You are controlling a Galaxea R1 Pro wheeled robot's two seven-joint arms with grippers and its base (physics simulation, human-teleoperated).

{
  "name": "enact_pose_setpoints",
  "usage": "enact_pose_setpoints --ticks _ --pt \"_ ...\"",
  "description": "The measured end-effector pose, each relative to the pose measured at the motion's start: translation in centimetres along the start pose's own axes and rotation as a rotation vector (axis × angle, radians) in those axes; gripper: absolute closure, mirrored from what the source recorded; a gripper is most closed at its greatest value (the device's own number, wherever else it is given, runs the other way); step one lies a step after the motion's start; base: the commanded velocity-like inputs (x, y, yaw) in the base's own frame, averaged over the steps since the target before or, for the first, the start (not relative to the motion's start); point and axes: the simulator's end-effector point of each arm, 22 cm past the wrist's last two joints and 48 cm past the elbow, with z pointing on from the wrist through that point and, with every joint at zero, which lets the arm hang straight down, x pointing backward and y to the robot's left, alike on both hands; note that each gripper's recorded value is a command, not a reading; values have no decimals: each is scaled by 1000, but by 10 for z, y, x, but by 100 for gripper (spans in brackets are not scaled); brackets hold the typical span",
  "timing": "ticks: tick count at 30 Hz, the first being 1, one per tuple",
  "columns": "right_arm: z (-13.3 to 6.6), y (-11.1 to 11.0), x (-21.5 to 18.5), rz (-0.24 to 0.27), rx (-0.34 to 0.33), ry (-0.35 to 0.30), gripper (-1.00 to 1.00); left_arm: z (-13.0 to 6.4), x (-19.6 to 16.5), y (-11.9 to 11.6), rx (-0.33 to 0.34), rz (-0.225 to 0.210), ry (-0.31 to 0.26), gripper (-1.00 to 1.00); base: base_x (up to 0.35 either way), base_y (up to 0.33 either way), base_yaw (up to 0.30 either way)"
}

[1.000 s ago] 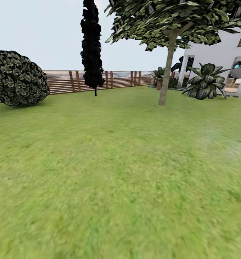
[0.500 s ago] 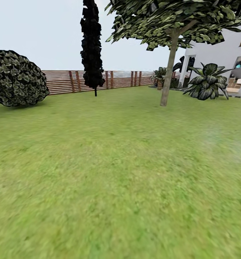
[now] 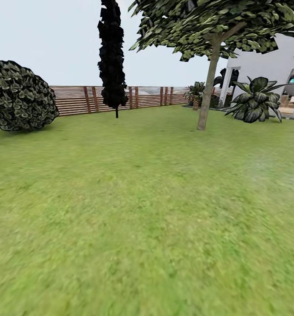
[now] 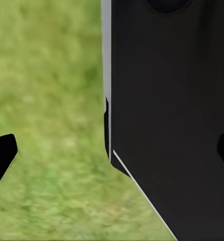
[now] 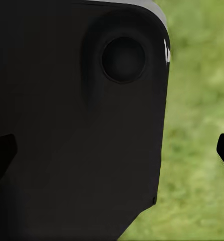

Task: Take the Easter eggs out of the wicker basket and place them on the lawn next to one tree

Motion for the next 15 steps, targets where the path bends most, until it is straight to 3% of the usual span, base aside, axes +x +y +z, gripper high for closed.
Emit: enact_pose_setpoints --ticks 7,15 --pt "0 0 0 0 0 0 -100 0 0 0 -1 0 0 -100 324 88 -14" --pt "0 0 0 0 0 0 -100 0 0 0 -1 0 0 -100 324 88 -190"
